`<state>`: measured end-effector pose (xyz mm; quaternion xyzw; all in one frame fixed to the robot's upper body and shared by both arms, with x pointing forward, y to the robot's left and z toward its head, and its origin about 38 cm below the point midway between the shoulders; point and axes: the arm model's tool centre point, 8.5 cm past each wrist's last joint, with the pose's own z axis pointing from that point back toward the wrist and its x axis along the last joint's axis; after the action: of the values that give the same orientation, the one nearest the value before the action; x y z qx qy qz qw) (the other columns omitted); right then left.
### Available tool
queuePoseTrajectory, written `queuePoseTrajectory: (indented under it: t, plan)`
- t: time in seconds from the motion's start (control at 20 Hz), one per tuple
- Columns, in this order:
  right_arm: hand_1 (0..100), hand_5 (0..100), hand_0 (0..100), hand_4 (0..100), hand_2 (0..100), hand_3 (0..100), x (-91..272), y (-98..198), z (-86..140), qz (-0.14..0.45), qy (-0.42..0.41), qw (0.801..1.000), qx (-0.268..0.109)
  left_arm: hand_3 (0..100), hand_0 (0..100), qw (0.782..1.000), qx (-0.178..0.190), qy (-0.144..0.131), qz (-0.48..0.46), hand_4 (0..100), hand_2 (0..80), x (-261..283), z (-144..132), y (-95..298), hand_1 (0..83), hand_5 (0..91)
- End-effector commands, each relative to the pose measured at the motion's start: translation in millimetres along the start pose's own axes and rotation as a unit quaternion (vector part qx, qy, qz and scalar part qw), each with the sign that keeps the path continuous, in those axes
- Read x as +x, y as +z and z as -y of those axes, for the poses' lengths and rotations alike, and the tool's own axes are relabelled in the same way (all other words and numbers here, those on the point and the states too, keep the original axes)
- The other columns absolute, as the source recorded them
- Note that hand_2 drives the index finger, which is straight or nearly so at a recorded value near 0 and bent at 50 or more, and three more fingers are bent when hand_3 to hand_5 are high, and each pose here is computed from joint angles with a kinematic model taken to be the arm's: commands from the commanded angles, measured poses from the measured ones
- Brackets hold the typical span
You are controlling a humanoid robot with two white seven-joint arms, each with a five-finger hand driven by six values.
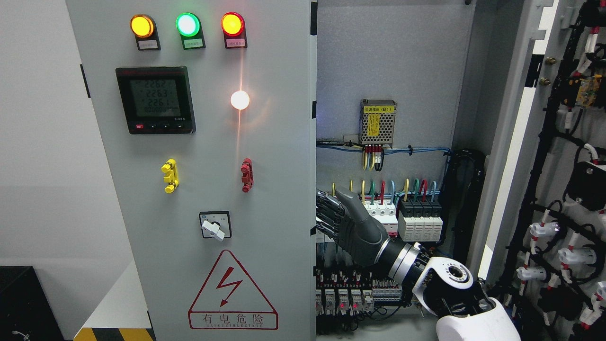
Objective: Open door with both hands
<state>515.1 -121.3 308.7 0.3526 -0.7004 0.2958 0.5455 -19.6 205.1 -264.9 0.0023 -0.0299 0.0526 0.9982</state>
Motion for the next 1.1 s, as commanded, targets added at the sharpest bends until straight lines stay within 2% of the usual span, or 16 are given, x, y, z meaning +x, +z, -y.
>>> queuePoseTrajectory:
  t: [0.0, 1.05]
  plan:
    - [0, 0, 19, 0, 0, 0, -4.6, -0.6, 3.0, -0.013, -0.010, 1.000, -0.002, 0, 0, 1.000, 0.000, 0.000, 0.001, 0, 0.0, 0.4, 0.0, 0.0, 0.0, 0.0]
    - [0, 0, 19, 0, 0, 0, 0.6, -0.2, 0.5, 0.002, -0.030, 0.999, 0.016, 0, 0, 1.000, 0.000, 0.000, 0.001, 0, 0.0, 0.1, -0.3, 0.0, 0.0, 0.0]
